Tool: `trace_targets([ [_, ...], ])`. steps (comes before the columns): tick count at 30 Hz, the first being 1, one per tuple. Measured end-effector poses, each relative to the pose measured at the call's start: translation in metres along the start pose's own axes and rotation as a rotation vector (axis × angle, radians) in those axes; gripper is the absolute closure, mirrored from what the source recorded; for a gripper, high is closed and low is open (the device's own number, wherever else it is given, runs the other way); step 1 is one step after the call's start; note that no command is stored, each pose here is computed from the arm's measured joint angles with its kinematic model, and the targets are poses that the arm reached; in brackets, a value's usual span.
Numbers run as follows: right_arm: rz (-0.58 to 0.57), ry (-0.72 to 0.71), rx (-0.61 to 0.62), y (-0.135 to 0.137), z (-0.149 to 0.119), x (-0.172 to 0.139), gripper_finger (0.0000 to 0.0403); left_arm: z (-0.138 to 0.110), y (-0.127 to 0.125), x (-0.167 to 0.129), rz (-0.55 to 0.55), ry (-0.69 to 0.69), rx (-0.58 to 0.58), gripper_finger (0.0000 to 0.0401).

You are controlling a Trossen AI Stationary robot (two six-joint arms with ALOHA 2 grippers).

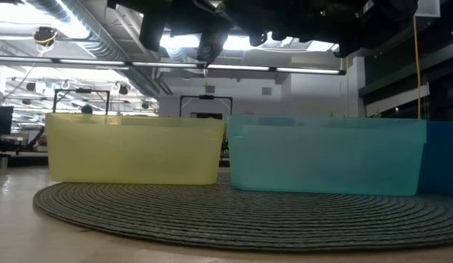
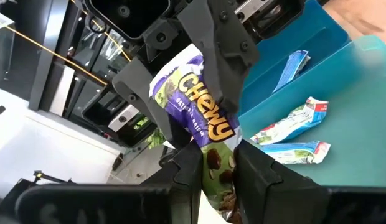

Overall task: Pick and place Granola Bars by type
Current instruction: Put the blue granola bar into the blue bin

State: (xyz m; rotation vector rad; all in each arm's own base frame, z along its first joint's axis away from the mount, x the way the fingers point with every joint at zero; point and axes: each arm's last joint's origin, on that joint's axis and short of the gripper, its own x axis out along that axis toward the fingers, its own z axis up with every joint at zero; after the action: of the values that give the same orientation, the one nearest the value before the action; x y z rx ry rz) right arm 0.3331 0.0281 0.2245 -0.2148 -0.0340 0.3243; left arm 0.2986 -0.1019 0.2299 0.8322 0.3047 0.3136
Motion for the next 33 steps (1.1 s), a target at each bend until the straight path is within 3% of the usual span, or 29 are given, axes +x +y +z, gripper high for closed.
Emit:
trace_targets([
  [9,-0.003,0.007,0.0,0.0,-0.001,0.0,0.0321,-0.002,-0.002,-0.001,-0.011,0.02,0.02,0.0327],
  [15,-0.006,0.009,-0.029,0.0,-0.001,0.0,0.0323,0.002,-0.007,-0.011,0.094,0.109,0.084,0.0276],
  [23,-0.131,0.113,-0.064,-0.003,0.001,-0.006,0.0323,0.011,0.0,-0.035,0.302,0.263,0.101,0.0204],
  [33,-0.33,0.292,-0.022,0.003,0.038,-0.043,0.0336,-0.001,0.007,-0.051,0.342,0.258,-0.021,0.02],
])
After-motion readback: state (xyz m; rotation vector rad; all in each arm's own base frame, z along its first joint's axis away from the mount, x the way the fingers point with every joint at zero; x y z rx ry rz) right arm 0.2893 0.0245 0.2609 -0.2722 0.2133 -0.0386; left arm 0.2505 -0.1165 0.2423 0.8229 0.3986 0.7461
